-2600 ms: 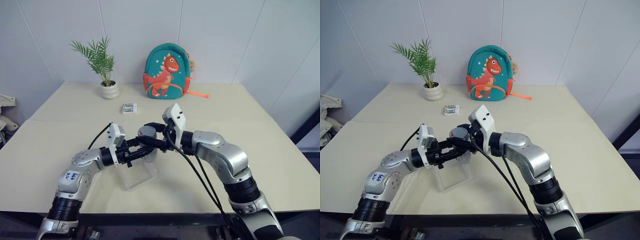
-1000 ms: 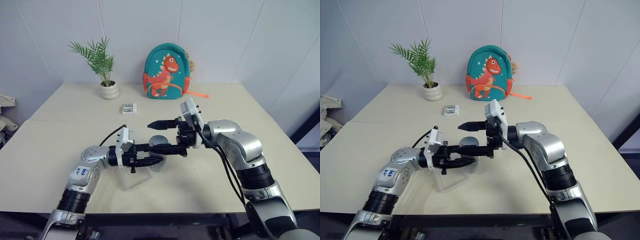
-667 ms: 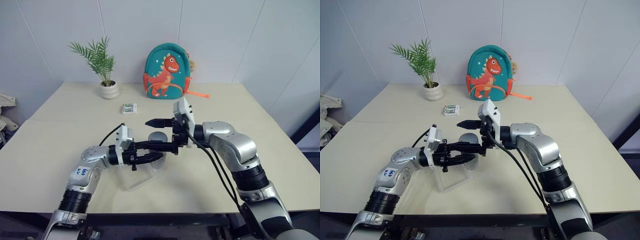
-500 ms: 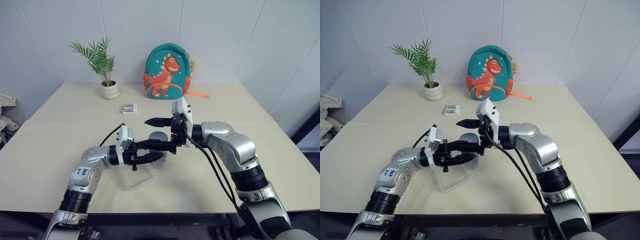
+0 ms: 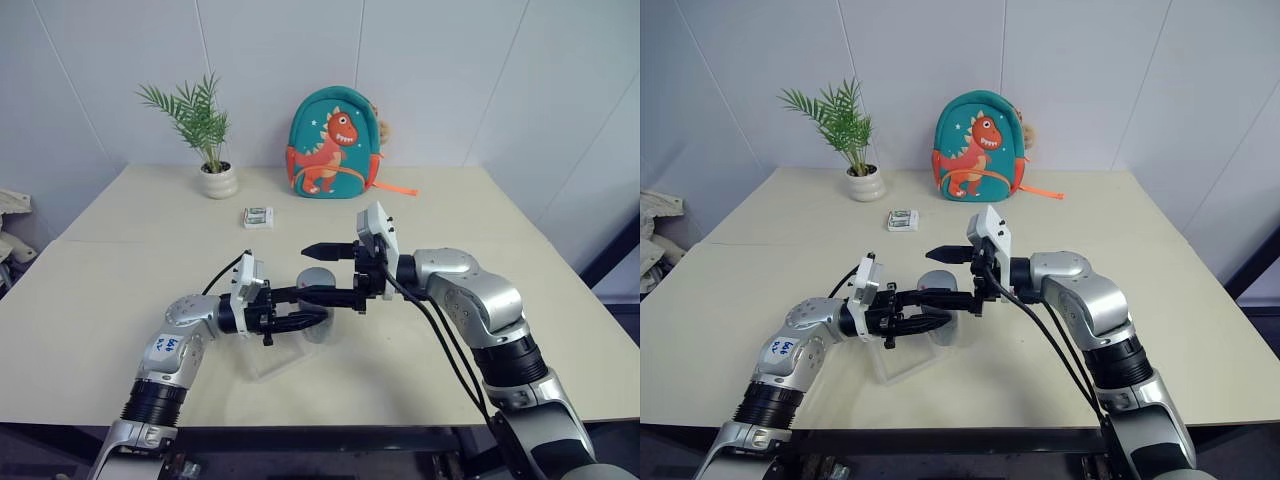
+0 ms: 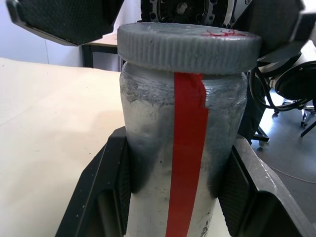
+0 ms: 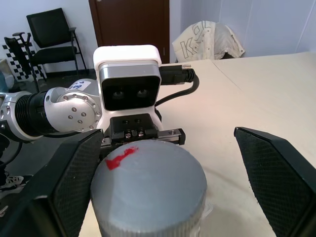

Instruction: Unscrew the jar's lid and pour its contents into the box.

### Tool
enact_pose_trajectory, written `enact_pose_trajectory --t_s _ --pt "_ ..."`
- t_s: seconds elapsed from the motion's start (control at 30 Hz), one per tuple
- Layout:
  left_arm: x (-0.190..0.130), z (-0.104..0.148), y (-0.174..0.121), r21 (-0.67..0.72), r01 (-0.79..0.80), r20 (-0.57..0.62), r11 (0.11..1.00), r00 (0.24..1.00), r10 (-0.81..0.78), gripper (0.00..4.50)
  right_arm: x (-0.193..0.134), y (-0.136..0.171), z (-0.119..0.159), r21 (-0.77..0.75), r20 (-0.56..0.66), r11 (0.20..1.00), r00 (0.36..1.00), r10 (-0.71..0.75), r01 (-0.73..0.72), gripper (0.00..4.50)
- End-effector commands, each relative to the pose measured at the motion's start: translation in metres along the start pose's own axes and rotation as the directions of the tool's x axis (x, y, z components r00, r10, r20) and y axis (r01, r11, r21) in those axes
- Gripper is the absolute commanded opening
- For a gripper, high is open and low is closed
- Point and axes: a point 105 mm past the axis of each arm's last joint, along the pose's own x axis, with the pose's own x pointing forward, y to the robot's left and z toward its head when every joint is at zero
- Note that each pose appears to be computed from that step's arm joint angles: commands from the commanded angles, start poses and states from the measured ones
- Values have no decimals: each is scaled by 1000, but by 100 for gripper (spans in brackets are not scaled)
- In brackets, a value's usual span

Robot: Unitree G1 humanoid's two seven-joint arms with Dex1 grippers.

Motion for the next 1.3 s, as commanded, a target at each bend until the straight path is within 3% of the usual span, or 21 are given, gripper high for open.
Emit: enact_pose_trajectory --t_s 0.03,0.6,1.03,1.3 --pt "0 17 -1 54 24 42 998 999 -26 191 -20 -14 7 -23 27 997 997 -75 76 447" --pt "-4 19 1 54 12 47 998 999 -14 191 -64 -34 -8 18 -10 985 985 -170 170 447" --pt "-6 17 2 65 -3 40 998 999 1 191 -20 19 29 -20 101 994 989 107 -106 447" --pt "-1 18 0 68 8 48 998 999 -12 191 6 9 25 -50 91 996 993 81 -76 447"
